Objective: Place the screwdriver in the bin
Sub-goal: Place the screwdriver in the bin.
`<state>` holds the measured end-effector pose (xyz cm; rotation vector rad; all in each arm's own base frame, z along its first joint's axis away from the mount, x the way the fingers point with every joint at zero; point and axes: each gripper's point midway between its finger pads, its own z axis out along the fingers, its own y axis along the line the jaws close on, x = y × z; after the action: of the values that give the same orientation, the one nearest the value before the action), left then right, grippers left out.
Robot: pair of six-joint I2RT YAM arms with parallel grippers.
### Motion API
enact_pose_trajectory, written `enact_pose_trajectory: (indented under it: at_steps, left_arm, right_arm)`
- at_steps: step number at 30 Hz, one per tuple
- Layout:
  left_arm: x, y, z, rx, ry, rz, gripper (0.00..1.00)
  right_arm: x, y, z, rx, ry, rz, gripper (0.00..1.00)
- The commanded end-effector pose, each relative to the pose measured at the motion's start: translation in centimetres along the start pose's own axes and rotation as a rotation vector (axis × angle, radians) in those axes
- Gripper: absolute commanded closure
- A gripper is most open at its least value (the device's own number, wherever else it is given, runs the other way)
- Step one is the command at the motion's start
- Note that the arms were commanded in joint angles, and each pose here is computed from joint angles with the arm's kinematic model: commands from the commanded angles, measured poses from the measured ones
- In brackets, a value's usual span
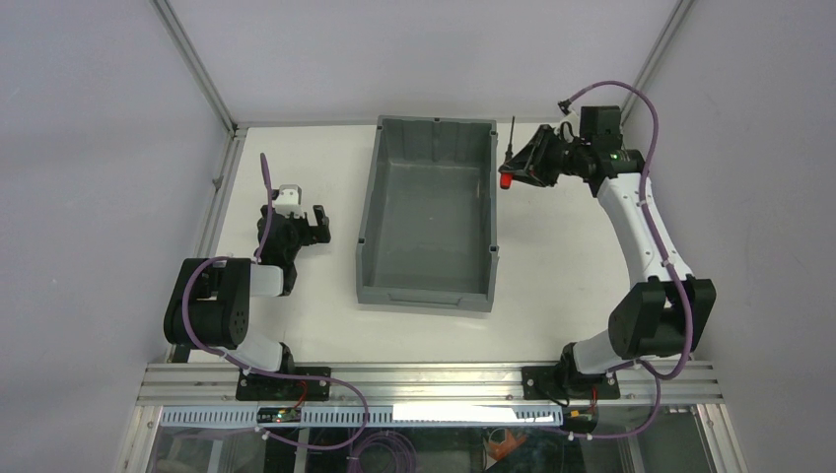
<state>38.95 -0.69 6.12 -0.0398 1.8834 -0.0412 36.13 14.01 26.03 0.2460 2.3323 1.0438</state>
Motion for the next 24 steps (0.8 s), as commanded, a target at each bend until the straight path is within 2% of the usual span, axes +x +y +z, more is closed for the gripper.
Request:
enact_pose_trajectory:
  at_steps: [1,15,24]
  left_arm:
    - [-1.7,-0.9,-0.2,0.034,-0.058,-0.006,0.01]
    - [-1.8,-0.9,-0.2,0.035,-0.059,-0.006,0.01]
    - [-1.7,-0.9,-0.2,0.035,-0.058,-0.006,0.01]
  right_arm:
    - [-0.6,5.3,-0.6,-0.084,-0.042,-0.042,1.0]
    - [3.8,6.4,6.6,0.255,0.05,-0.138,1.0]
    - [6.8,3.7,11.9,0.48,0.106,-0.159,1.0]
